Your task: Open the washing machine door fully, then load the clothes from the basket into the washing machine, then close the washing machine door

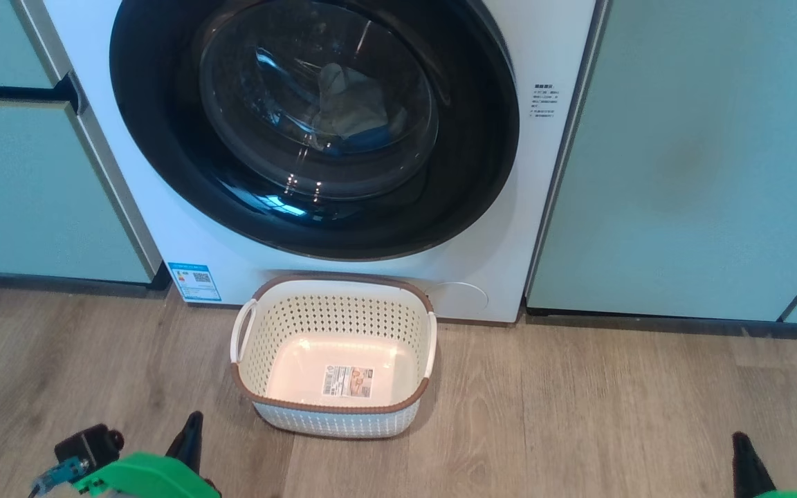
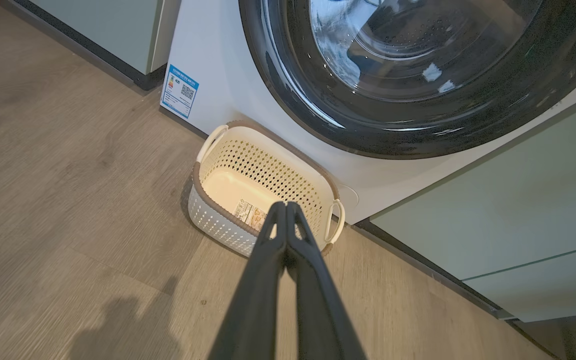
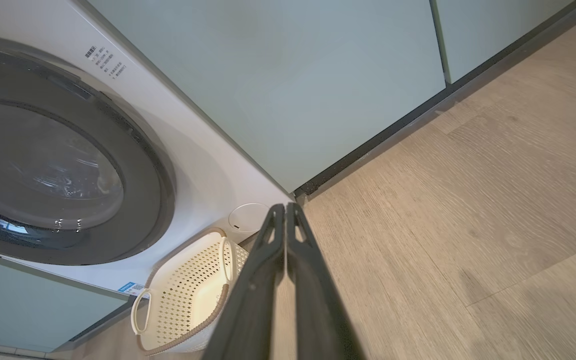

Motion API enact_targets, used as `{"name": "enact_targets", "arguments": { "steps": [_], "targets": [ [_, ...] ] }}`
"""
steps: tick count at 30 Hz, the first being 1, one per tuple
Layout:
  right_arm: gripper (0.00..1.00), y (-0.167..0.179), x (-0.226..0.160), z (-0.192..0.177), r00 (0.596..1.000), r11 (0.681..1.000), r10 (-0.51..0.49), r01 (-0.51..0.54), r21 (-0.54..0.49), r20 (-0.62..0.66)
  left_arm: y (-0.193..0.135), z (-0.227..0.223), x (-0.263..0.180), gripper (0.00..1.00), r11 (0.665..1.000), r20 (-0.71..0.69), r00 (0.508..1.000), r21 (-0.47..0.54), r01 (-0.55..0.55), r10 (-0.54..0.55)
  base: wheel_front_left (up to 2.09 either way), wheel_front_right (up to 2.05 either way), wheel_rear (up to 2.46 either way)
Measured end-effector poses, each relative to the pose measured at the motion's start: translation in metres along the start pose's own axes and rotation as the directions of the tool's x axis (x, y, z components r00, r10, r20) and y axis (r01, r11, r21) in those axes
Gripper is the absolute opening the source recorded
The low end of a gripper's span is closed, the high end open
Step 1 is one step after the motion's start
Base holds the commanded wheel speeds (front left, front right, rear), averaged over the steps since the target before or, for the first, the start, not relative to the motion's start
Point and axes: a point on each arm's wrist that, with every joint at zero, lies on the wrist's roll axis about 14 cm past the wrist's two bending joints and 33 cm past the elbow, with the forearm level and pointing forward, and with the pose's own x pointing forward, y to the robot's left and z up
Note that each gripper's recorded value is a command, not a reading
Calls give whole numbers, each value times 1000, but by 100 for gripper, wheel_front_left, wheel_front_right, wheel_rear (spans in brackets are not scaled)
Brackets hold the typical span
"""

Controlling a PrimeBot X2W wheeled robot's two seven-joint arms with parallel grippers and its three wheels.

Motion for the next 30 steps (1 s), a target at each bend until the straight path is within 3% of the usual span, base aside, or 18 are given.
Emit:
{"name": "enact_targets", "arguments": {
  "steps": [14,30],
  "targets": [
    [0,6,7,7,1000,989,6,-7,145,7,-1,7,2,0,988,18,1000,-155,-9,12,0,0,0],
    [0,17,17,16,1000,952,27,-30,306,12,-8,13,5,0,946,26,1000,-324,4,4,0,0,0]
  ]
}}
